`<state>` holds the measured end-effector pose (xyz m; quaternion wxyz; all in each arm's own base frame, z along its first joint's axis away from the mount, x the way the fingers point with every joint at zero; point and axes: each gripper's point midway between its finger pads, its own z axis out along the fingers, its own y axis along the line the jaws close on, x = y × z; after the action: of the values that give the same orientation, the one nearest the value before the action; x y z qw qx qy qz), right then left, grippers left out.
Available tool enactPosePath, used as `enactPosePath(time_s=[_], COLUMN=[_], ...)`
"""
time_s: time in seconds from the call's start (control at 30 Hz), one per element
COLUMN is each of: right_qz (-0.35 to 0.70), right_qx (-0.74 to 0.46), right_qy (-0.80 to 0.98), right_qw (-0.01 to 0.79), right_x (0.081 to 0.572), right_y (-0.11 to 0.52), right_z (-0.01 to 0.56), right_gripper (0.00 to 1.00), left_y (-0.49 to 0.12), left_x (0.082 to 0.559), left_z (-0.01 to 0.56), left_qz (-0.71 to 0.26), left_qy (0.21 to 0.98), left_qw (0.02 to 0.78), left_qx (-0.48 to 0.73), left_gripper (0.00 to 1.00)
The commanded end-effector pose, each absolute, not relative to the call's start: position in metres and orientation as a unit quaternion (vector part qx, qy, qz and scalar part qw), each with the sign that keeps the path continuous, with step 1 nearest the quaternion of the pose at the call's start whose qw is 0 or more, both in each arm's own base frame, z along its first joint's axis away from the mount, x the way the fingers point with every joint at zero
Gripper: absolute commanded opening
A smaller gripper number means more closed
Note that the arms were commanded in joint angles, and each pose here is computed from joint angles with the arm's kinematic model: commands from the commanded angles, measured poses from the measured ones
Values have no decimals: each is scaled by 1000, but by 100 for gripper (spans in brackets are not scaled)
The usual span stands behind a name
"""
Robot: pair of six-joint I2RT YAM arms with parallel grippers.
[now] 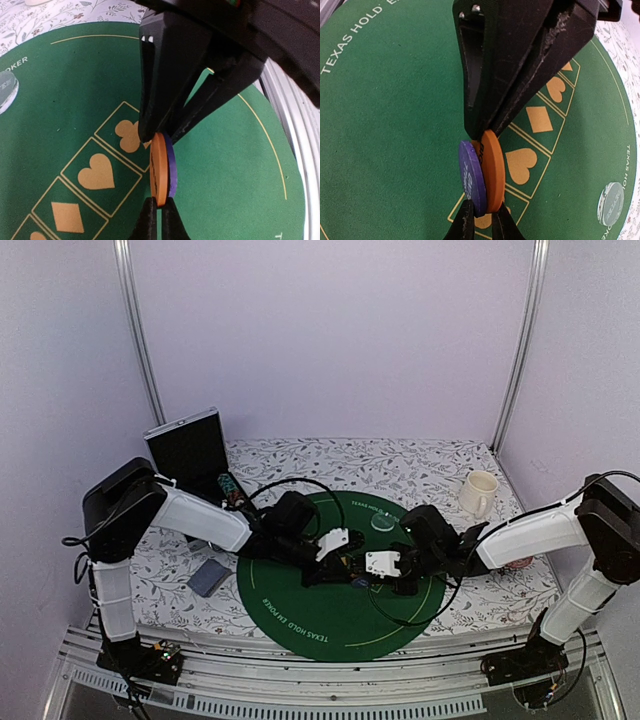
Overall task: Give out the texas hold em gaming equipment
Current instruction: Adjust the big blind button on the poker table mat.
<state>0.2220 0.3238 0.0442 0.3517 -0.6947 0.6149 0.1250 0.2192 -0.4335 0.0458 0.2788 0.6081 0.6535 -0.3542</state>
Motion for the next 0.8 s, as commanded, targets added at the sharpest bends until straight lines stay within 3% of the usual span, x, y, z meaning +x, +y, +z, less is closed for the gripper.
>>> enactPosePath(time_s=[0.0,0.77], right_qz=[135,137], right_qx=[-691,-684], right_qy=[594,611], right_qw=[388,374], right_x=[221,221], right_y=[335,331], right_z=[59,53], right_gripper=[14,18], left_y=[-455,-442], left_x=[217,225], left_z=[51,54], left_qz=[-379,-368], left_qy=[643,656], left_qw=[282,309], left_qx=[603,582], left_gripper=[0,0])
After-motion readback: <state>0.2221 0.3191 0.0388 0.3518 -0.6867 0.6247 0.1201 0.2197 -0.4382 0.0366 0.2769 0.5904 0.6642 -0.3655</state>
